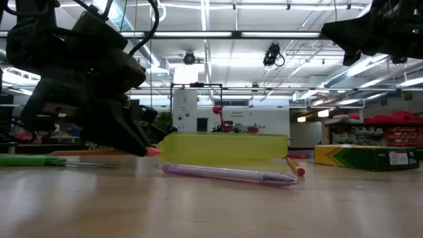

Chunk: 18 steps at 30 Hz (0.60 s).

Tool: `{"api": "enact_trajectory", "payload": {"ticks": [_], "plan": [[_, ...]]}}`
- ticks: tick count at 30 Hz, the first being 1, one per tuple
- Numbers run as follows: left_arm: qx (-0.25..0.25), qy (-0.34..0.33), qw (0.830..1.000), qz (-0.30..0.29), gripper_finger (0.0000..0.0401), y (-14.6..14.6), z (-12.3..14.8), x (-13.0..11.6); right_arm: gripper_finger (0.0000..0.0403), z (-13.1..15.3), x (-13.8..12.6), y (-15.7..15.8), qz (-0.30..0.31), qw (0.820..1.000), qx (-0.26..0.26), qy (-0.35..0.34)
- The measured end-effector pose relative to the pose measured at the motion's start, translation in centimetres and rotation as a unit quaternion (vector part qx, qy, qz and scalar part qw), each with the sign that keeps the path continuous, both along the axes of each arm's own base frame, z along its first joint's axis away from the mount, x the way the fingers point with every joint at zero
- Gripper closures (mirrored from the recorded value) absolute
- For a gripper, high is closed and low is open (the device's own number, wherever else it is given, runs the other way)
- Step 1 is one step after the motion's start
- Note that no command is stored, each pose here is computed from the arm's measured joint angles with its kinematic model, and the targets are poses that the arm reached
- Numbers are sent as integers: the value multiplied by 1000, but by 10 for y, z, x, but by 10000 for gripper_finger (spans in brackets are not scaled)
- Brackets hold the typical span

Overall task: Pack school essentials
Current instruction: Put the yellow pencil into the yellow supply box

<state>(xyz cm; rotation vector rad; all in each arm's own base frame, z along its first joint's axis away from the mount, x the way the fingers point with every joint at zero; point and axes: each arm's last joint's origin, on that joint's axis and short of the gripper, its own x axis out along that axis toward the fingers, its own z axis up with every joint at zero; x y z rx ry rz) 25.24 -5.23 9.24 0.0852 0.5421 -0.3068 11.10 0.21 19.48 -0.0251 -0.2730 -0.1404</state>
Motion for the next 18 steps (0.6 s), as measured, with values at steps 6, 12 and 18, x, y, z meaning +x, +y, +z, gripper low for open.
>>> {"api": "enact_trajectory", "payload": {"ticks": [6, 12, 18], "plan": [[-6, -18, 1000, 0, 358, -3, 9, 13, 351, 0, 0, 0, 0, 1000, 0, 0], [-28, -20, 999, 33, 360, 5, 23, 34, 351, 0, 0, 0, 0, 1000, 0, 0], [-41, 6, 997, 66, 355, 15, 38, 56, 351, 0, 0, 0, 0, 1000, 0, 0]]}}
